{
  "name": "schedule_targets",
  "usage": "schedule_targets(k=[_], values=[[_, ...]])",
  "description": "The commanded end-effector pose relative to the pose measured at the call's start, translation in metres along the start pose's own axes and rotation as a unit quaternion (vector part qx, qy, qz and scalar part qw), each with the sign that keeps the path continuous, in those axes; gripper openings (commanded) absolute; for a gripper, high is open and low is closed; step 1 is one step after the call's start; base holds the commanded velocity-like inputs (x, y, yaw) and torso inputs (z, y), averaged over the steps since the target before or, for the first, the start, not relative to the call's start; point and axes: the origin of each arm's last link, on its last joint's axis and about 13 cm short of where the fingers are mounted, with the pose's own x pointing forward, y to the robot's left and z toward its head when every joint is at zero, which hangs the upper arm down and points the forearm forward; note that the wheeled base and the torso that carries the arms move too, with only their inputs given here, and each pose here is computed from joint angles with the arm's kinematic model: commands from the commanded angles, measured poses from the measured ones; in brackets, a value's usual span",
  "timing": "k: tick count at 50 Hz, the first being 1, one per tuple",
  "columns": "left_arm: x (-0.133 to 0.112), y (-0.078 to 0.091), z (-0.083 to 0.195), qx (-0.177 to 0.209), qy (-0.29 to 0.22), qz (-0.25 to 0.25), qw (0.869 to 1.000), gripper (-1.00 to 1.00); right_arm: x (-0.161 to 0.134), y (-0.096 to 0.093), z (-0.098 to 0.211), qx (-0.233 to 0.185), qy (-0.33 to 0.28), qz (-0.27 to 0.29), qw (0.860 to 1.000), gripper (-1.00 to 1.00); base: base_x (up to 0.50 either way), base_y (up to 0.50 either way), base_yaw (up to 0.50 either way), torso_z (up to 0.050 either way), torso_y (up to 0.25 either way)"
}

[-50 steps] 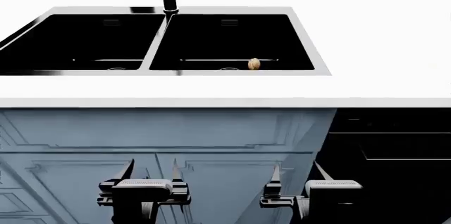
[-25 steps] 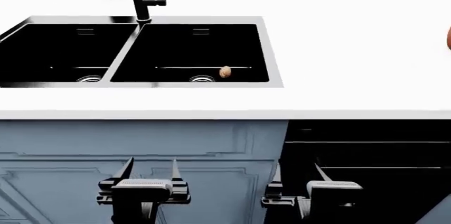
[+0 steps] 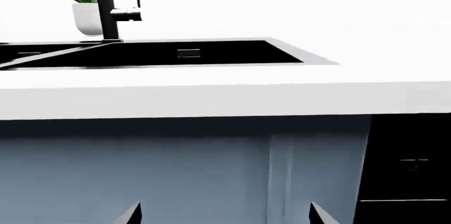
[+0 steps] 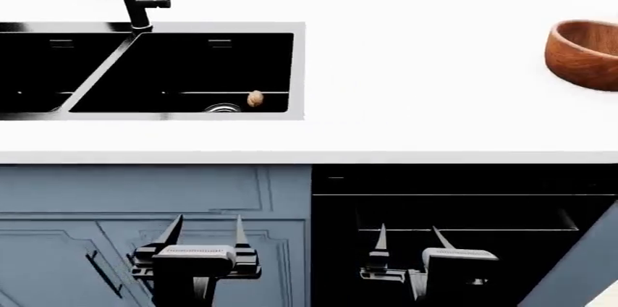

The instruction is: Pick the bowl and pitcher and place them in the sink. Then turn on the water.

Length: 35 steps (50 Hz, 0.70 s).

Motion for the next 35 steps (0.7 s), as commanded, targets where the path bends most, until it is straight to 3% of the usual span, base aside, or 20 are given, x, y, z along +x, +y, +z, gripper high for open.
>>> schedule_targets(k=[1,35], values=[[-0.0001,0.0,0.0001,0.0,-0.001,0.0,1.0,1.0,0.0,0.0001,-0.0019,0.002,0.004,0.0,1.0,1.0,0.0,-0.5,0.0,0.05,0.016],[-0.0002,0.0001,0.0002,0.0,0.0,-0.001,1.0,1.0,0.0007,-0.0008,0.0005,0.006,0.003,-0.005,1.0,1.0,0.0,-0.5,0.0,0.05,0.015]])
